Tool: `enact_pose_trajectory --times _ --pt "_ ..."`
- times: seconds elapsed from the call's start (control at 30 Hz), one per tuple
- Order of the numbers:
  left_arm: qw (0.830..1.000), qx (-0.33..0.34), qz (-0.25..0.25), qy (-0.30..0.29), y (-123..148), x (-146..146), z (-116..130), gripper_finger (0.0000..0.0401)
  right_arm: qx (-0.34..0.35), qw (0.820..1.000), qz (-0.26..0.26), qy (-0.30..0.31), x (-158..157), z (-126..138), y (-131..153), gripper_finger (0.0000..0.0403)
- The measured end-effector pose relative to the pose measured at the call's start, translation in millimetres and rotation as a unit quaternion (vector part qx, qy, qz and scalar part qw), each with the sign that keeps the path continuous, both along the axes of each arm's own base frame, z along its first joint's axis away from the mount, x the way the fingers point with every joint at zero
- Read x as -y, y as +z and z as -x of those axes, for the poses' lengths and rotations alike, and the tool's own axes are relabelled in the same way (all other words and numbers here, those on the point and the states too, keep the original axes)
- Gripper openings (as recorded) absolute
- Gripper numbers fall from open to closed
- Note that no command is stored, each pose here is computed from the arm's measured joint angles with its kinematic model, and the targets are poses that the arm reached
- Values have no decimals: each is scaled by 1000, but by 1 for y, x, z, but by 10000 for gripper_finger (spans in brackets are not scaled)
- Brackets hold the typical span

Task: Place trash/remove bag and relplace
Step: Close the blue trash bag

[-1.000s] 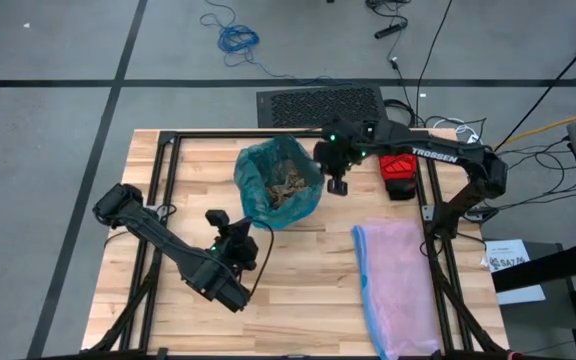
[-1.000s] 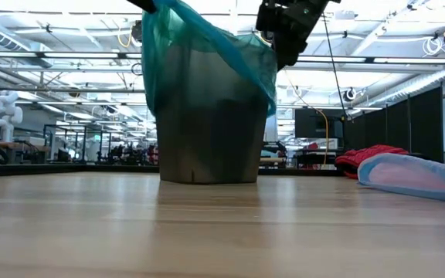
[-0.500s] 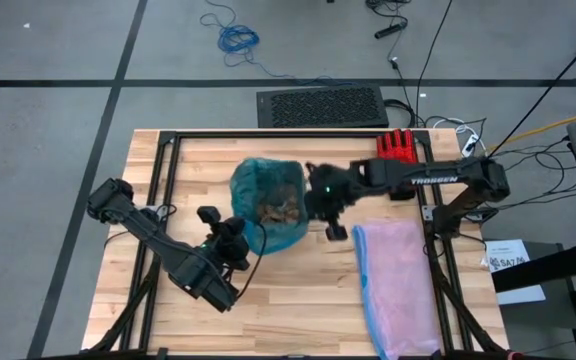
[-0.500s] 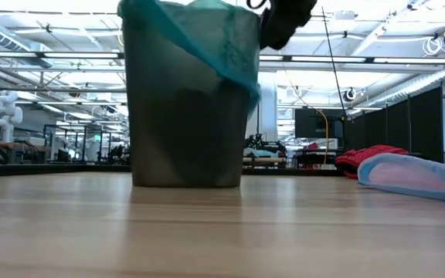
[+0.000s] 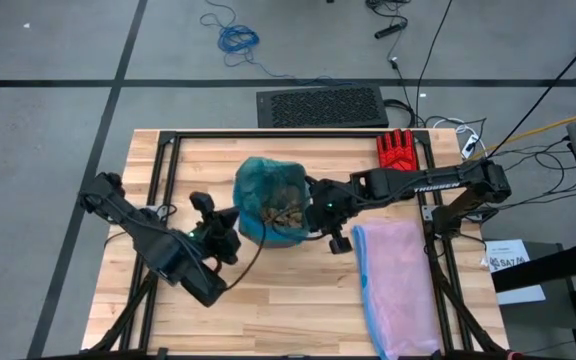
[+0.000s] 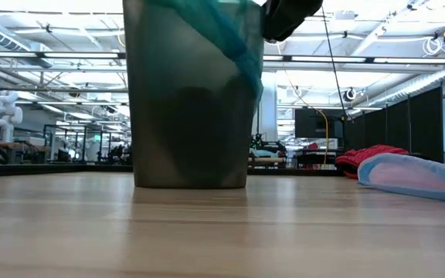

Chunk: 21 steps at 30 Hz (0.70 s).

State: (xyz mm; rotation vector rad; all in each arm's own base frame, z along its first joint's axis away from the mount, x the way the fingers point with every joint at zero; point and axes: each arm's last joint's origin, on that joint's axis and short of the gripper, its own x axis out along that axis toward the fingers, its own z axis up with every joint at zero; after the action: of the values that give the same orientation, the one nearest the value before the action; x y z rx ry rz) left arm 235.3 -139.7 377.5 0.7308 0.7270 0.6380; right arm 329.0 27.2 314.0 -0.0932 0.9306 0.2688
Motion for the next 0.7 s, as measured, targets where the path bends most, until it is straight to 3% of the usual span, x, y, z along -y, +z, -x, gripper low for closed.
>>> enact_pose_trajectory --times 0.3,0.5,0.7 --pt "999 -26 -17 -7 35 -29 10 0 -3 1000 0 0 0 1 0 0" --pt "996 -79 -33 -4 42 -50 10 0 -9 1000 0 -1 0 1 -1 0" --pt "996 -82 -32 16 42 -60 7 2 -11 1000 -5 -8 0 1 -1 0"
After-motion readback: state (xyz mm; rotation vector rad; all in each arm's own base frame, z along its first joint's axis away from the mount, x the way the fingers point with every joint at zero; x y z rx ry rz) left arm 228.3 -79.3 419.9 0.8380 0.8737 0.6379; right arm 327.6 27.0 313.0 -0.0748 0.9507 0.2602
